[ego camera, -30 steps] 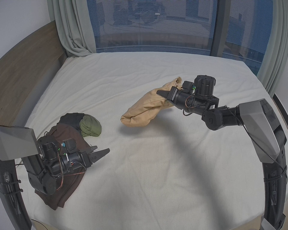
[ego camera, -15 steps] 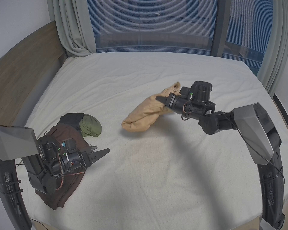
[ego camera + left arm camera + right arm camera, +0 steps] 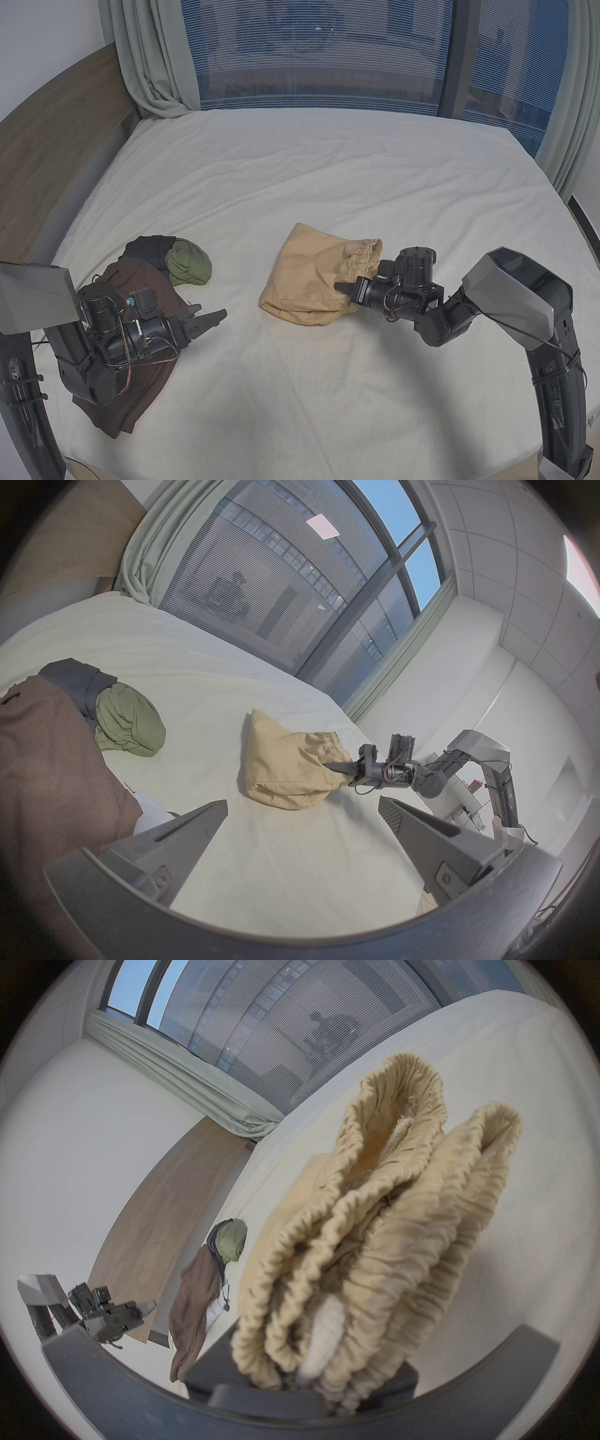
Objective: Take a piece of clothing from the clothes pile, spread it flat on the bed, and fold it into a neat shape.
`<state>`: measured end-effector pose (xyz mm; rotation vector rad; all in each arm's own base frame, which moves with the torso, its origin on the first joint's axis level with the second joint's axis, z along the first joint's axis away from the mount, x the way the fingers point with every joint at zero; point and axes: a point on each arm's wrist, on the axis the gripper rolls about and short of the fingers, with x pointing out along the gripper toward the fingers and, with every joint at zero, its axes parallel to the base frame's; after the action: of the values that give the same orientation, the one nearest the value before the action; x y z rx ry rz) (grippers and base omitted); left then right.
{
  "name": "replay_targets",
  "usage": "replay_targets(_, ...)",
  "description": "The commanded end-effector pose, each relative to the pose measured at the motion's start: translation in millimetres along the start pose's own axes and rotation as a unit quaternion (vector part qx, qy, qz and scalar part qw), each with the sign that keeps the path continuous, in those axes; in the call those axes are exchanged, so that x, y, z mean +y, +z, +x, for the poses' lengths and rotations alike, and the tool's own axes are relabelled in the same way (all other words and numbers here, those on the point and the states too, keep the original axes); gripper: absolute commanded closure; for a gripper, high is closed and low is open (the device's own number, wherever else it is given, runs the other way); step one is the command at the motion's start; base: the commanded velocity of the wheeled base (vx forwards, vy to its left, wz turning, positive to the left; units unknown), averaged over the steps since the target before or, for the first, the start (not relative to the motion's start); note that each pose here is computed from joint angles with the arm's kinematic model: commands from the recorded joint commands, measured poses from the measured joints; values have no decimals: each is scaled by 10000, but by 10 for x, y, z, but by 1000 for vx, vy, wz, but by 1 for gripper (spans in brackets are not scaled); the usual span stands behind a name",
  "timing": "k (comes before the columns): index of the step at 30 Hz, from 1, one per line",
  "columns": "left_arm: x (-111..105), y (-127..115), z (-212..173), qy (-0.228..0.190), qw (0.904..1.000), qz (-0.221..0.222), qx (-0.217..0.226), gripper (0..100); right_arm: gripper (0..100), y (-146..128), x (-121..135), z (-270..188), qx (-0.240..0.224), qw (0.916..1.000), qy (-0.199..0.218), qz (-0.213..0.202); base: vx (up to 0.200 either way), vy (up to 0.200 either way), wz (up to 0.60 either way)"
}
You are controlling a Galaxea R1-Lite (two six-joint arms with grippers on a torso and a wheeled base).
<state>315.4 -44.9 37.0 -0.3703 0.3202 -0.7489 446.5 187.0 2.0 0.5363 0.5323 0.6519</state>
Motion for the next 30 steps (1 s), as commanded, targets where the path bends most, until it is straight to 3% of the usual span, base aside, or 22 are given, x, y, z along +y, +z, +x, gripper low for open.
replay_targets(1,4,-8,4,-8,10000,-8,13,0,100,-334,-237,-47,260,9993,-225,140,0,0,0)
replay_targets(3,4,-8,4,-8,10000,-8,13,0,100,-341,-250,-33,214,9994,-233,124,0,0,0)
replay_targets(4,4,-8,4,-8,10000,-8,13,0,0,-339,-243,-29,191,9994,-246,115,0,0,0)
replay_targets(10,10,2,-1,2,10000,-1,-5,0,0,-328,-213,-94,202,9993,-279,121,0,0,0)
replay_targets(14,2,14,-4,-4,10000,14,-22,0,0,-283,-62,-340,339,9987,-355,162,0,0,0)
replay_targets(22,29,28,-7,24,10000,15,-55,0,0,-598,70,-725,1012,9932,-573,-39,0,0,0)
replay_targets(29,31,36,-9,27,10000,24,-70,0,0,-756,353,-903,1345,9899,-421,-167,0,0,0)
replay_targets(30,35,39,-4,25,10000,21,-75,0,0,-797,530,-920,1420,9892,-241,-275,0,0,0)
